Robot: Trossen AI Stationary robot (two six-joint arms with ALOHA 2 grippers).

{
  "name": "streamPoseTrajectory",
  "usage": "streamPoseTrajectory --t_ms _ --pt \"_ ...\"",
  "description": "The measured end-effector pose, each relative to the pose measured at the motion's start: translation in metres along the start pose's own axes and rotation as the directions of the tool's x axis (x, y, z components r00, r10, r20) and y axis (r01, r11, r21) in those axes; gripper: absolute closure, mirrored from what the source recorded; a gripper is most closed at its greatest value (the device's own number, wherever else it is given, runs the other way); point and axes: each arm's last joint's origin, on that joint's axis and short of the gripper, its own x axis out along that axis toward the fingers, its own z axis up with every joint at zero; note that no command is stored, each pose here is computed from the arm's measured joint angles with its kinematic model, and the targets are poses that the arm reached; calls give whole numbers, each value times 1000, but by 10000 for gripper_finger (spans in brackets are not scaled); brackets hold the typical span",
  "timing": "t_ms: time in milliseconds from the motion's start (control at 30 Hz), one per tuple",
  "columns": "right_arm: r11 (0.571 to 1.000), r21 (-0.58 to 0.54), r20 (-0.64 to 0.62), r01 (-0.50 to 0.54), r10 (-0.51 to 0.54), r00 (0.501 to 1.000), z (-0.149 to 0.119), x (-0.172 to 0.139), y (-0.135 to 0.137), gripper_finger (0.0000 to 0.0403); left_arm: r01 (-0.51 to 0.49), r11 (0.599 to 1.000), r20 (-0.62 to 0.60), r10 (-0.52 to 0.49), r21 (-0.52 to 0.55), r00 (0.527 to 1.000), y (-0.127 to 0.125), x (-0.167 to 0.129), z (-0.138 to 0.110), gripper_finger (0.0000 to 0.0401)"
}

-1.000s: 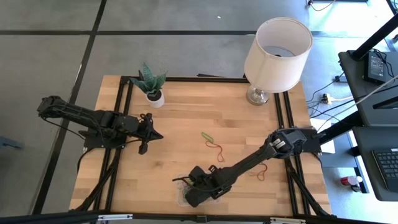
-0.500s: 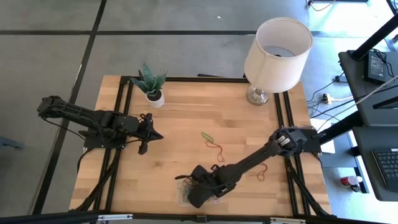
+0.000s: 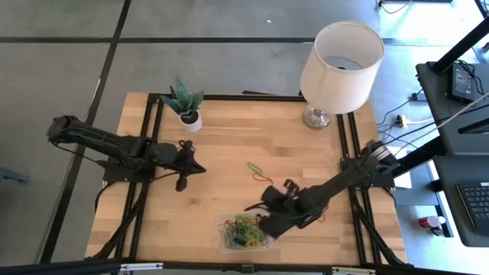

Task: Pick and place rubber bands into bin
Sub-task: Put the green rubber band into the transparent bin

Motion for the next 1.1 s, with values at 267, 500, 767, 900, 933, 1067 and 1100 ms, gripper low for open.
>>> streamPoseTrajectory --t_ms 267,500,767,900,933,1067,1100 --pt "978 78 86 -193 187 979 -48 3 -71 400 -79 991 -113 91 111 989 -13 47 32 397" --pt "948 108 127 -299 286 950 -79 7 -129 401 -101 971 -161 138 215 977 -29 106 70 365" --pt "931 62 109 -360 352 930 -102 11 -169 399 -211 961 -218 247 177 944 -17 190 101 278" --pt "924 29 121 -380 375 919 -105 10 -178 399 -309 946 -250 325 103 912 0 226 105 241" --pt "922 20 126 -386 380 916 -105 9 -179 399 -318 945 -260 328 80 908 4 233 105 235" --pt "916 -24 139 -399 399 906 -105 7 -181 399 -323 946 -346 309 17 886 19 255 95 226" --pt "915 -33 141 -401 402 905 -105 6 -180 399 -326 945 -371 308 15 876 22 258 91 227"
